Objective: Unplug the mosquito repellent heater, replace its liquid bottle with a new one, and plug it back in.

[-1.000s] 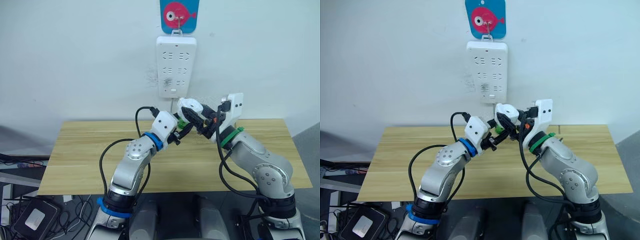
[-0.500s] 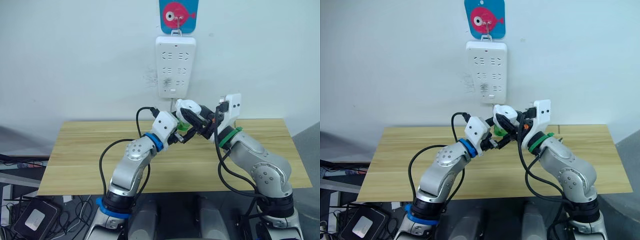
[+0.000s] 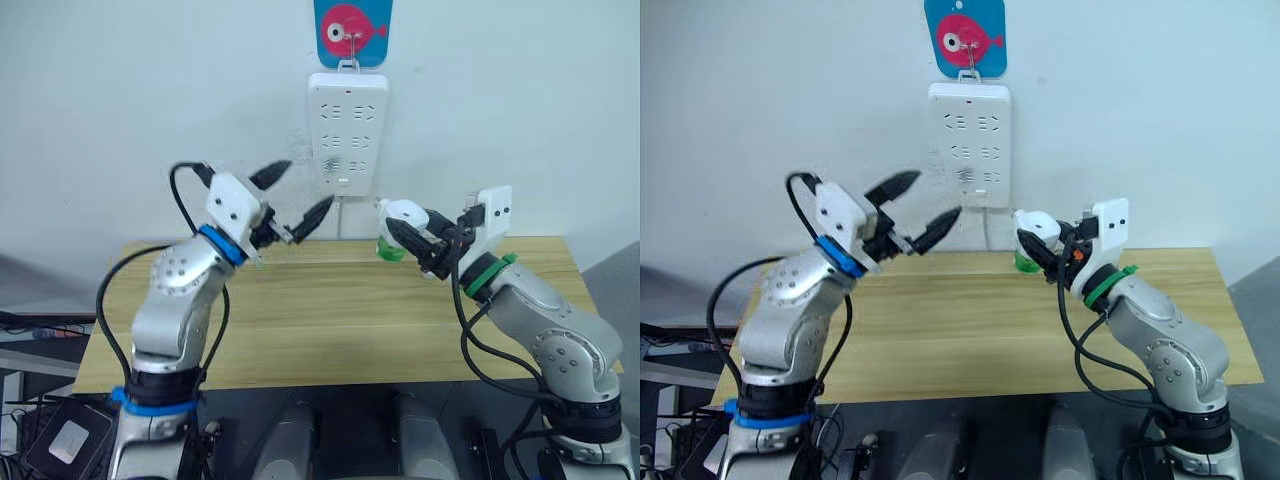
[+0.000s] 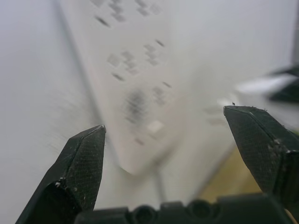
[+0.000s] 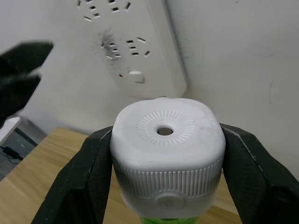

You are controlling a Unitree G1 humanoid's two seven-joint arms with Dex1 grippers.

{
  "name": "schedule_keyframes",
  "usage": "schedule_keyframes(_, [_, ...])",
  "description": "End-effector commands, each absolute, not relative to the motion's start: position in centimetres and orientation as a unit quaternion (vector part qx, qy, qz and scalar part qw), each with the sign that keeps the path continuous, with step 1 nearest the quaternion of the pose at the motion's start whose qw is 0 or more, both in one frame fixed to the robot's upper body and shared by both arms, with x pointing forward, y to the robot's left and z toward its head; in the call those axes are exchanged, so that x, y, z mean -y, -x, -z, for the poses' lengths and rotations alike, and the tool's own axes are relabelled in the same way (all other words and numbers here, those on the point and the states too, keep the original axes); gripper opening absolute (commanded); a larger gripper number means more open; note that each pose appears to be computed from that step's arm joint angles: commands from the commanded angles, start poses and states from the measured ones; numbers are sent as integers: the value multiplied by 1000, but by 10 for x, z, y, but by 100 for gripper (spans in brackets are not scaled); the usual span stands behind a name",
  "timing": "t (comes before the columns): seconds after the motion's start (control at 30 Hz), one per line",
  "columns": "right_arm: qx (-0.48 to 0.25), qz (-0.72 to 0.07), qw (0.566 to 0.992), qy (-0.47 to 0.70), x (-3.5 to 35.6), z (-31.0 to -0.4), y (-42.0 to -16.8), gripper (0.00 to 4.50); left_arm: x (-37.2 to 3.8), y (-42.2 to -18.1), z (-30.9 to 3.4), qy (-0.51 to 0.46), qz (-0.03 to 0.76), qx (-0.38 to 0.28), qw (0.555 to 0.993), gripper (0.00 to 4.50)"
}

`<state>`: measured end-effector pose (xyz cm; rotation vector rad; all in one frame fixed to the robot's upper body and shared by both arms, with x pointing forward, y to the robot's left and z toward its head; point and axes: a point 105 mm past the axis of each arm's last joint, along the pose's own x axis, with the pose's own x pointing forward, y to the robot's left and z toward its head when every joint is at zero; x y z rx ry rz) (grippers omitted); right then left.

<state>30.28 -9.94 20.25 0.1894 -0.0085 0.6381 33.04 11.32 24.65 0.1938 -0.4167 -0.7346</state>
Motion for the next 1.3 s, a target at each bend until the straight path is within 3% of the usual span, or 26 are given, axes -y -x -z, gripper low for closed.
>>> schedule_keyframes(0.03, [37,-324,942,-84,99,-219,-296,293,-113,-335,-255,-112,353,222,902,450])
schedule_keyframes(0.4, [49,-323,943,-69,100,-226,-297,293,-99,-367,-255,-119,395,208,887,450])
schedule_keyframes(0.73, [66,-332,938,-71,96,-237,-296,293,-82,-369,-223,-93,486,144,857,450])
schedule_keyframes(0.93, [71,-346,934,-56,94,-240,-292,293,-78,-382,-230,-48,491,149,857,450])
schedule_keyframes(1.3, [103,-341,934,-19,83,-263,-295,293,-77,-375,-240,35,531,132,836,135])
